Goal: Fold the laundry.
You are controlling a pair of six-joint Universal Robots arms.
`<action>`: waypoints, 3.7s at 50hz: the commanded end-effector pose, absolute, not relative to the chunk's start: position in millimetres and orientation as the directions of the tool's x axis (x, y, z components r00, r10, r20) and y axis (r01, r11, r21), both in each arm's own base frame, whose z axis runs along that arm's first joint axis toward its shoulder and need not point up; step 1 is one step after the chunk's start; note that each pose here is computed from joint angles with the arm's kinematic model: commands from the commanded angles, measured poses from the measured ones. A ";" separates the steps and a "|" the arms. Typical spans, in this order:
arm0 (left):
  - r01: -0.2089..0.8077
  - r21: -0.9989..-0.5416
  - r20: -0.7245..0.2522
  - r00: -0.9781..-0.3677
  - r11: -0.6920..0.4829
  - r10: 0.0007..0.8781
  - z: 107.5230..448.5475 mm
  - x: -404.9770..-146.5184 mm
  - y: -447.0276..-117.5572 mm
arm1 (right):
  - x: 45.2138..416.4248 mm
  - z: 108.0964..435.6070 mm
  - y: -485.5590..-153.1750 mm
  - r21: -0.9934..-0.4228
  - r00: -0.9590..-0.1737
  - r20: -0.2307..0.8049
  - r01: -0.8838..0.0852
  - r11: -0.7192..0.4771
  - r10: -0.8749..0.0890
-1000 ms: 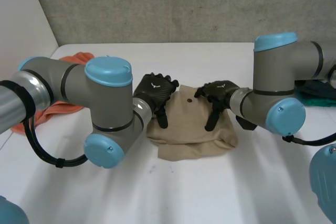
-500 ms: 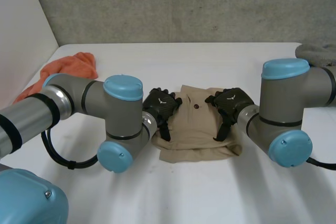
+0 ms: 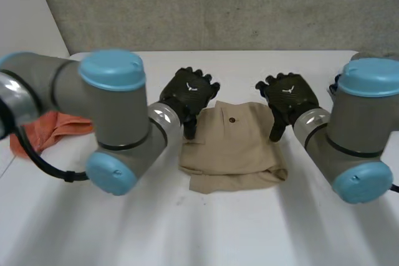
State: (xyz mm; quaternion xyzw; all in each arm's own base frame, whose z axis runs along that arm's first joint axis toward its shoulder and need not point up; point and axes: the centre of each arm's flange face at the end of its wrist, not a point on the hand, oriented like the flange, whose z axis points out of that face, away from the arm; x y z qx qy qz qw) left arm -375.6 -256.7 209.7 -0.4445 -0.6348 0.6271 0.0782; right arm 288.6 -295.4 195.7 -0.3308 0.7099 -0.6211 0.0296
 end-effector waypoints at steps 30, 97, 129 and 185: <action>0.263 -0.949 -0.284 -0.462 -0.175 0.841 257.9 -331.7 -207.4 | 315.9 103.6 -238.3 -0.885 -0.693 0.457 -0.417 -0.207 -0.558; 0.210 -0.960 -0.268 -0.526 -0.182 0.807 284.2 -315.2 -213.9 | 191.9 312.1 -487.1 -0.757 -0.859 0.434 -0.186 -0.626 -0.270; 0.206 -0.963 -0.258 -0.523 -0.174 0.812 284.1 -315.0 -207.7 | -42.8 157.0 -514.8 -0.914 -0.872 0.288 -0.126 -0.386 -0.396; 0.125 -0.964 -0.263 -0.565 -0.234 0.782 317.1 -309.8 -206.3 | -202.1 326.2 -392.3 -0.877 -0.726 0.383 -0.480 -0.023 0.572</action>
